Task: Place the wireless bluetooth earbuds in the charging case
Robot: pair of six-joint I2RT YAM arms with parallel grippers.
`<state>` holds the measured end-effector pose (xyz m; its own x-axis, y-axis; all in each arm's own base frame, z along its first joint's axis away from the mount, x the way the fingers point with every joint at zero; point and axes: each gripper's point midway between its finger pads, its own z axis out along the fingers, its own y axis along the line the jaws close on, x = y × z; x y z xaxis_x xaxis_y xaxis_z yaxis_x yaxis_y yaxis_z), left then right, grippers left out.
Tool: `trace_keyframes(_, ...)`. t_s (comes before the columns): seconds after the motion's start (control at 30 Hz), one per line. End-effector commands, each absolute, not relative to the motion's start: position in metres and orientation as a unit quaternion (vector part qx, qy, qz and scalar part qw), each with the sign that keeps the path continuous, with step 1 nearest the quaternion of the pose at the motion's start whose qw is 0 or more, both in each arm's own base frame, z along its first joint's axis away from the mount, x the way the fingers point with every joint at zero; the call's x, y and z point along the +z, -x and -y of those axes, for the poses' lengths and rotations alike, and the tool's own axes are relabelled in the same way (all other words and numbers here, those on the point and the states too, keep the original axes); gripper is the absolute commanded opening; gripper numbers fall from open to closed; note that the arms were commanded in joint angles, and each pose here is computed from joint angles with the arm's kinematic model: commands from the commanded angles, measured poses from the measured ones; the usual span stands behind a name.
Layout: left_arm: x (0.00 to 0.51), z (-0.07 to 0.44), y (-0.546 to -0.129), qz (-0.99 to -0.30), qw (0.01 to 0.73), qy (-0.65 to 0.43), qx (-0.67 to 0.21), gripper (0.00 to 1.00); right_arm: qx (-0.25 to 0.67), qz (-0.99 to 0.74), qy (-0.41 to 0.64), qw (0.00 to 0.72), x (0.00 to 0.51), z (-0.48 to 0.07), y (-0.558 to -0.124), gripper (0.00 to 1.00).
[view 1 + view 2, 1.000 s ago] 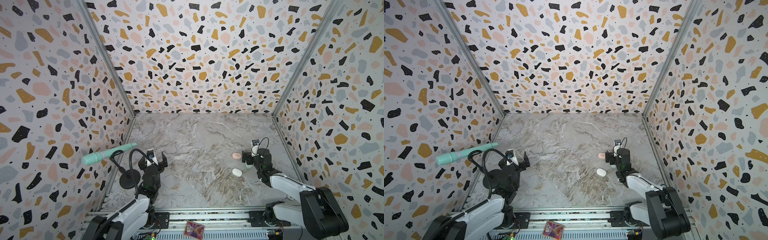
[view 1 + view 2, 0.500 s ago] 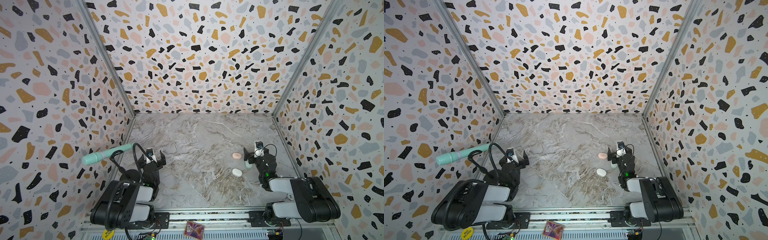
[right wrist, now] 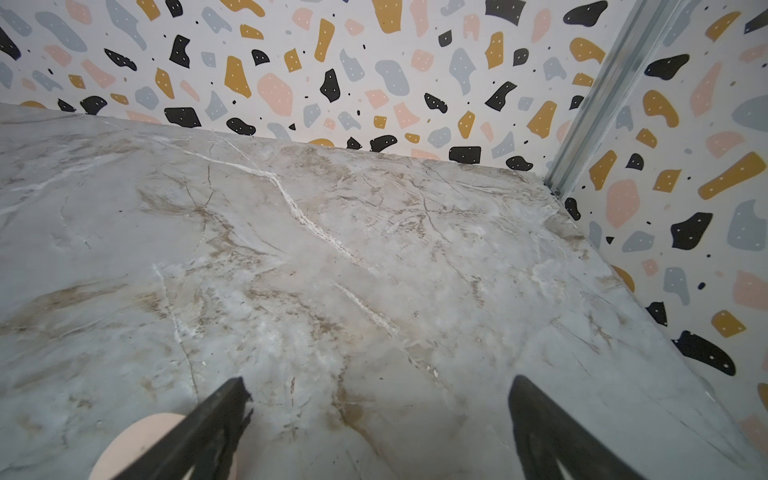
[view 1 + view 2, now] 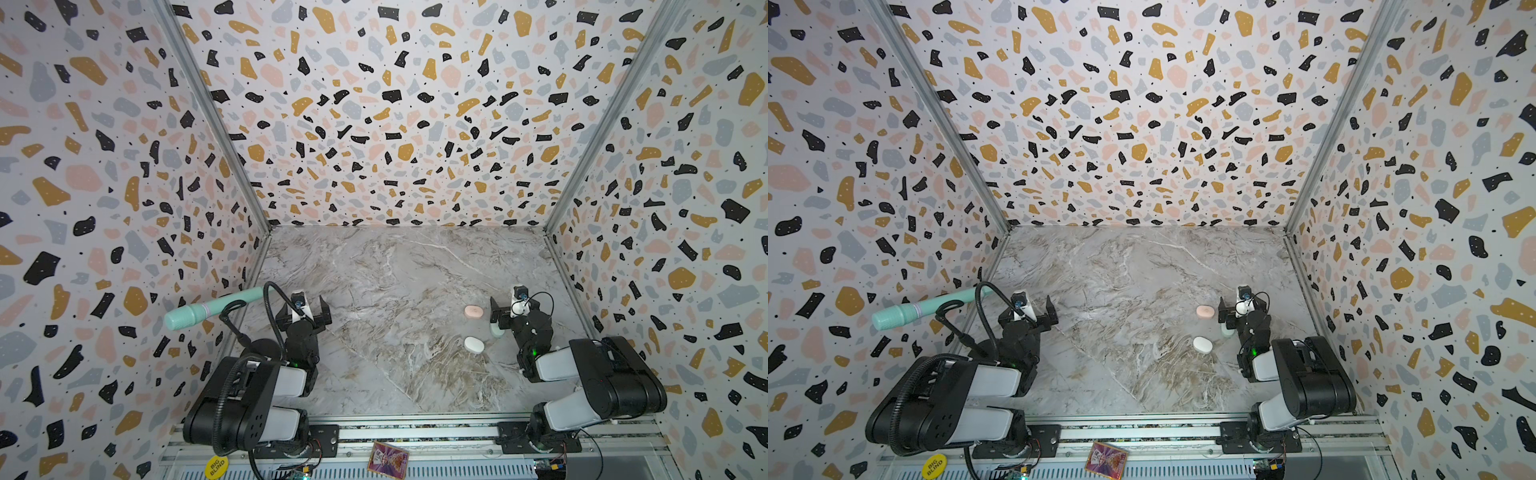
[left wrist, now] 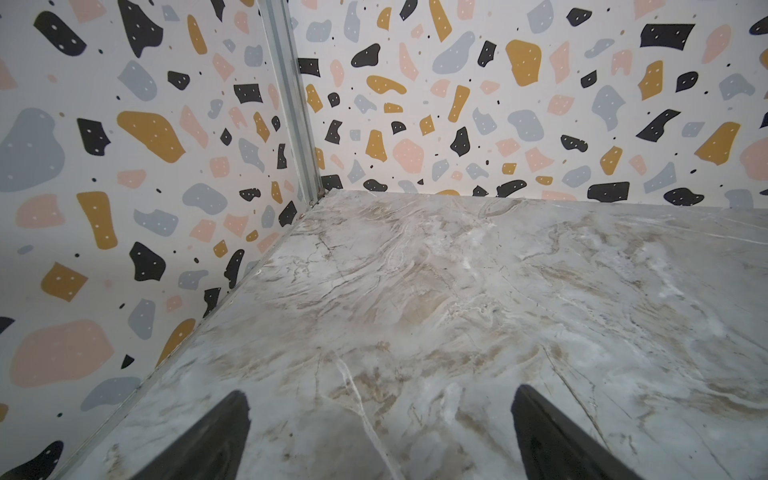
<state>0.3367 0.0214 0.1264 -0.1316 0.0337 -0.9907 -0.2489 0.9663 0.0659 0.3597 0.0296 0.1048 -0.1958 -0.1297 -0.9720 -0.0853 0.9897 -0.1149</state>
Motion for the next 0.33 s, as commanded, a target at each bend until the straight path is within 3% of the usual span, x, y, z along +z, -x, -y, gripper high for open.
trace_keyframes(0.0,0.1359,-0.0233,-0.3433,-0.735,0.665,0.079,0.105,1.00,-0.017,-0.755,0.061,0.653,0.1225,-0.0292,-0.3657,0.99)
trace_keyframes(0.3,0.1330,-0.0205,-0.3508,-0.744,0.657,0.068,0.100,1.00,-0.017,-0.756,0.059,0.652,0.1218,-0.0289,-0.3664,0.99)
